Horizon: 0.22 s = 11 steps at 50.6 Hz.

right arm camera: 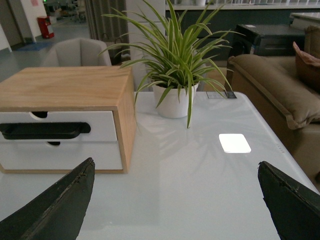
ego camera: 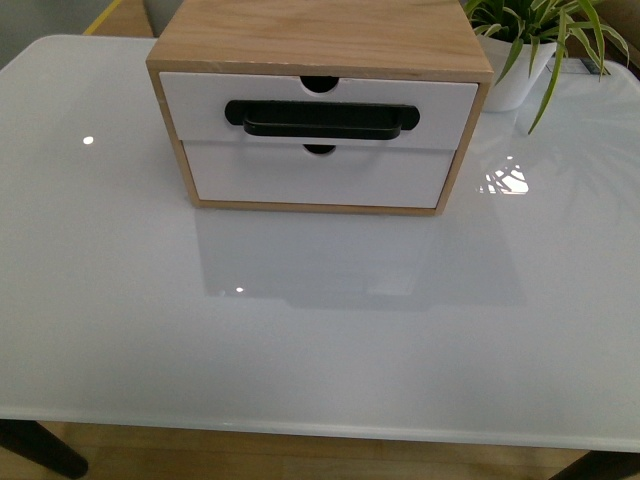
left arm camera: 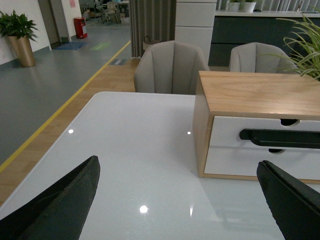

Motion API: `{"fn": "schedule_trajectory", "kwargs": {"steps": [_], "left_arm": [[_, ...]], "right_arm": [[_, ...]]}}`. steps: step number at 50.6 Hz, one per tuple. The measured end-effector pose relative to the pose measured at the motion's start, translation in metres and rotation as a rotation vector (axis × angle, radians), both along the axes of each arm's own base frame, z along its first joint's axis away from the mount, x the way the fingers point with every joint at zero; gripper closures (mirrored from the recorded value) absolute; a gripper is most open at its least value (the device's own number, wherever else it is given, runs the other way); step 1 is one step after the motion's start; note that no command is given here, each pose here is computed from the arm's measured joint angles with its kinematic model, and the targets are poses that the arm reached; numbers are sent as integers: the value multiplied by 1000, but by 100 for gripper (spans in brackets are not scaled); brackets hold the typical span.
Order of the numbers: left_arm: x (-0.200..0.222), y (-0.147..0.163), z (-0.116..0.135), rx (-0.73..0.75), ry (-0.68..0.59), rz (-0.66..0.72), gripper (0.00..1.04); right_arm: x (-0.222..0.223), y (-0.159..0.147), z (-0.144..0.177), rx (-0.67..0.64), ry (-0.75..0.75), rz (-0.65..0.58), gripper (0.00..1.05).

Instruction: Close drawer sideways

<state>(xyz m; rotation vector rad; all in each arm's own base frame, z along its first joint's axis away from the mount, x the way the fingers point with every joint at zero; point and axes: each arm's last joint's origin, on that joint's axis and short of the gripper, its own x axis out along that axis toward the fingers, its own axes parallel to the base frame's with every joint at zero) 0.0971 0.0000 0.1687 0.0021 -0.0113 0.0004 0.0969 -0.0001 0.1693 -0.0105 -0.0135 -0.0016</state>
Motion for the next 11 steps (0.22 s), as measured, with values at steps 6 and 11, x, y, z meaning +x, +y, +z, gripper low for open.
{"fn": "schedule_trajectory", "kwargs": {"steps": [6,11], "left_arm": [[0,0,0,0,0,0,9],[0,0,0,0,0,0,9]], "right_arm": [[0,0,0,0,0,0,9],[0,0,0,0,0,0,9]]}}
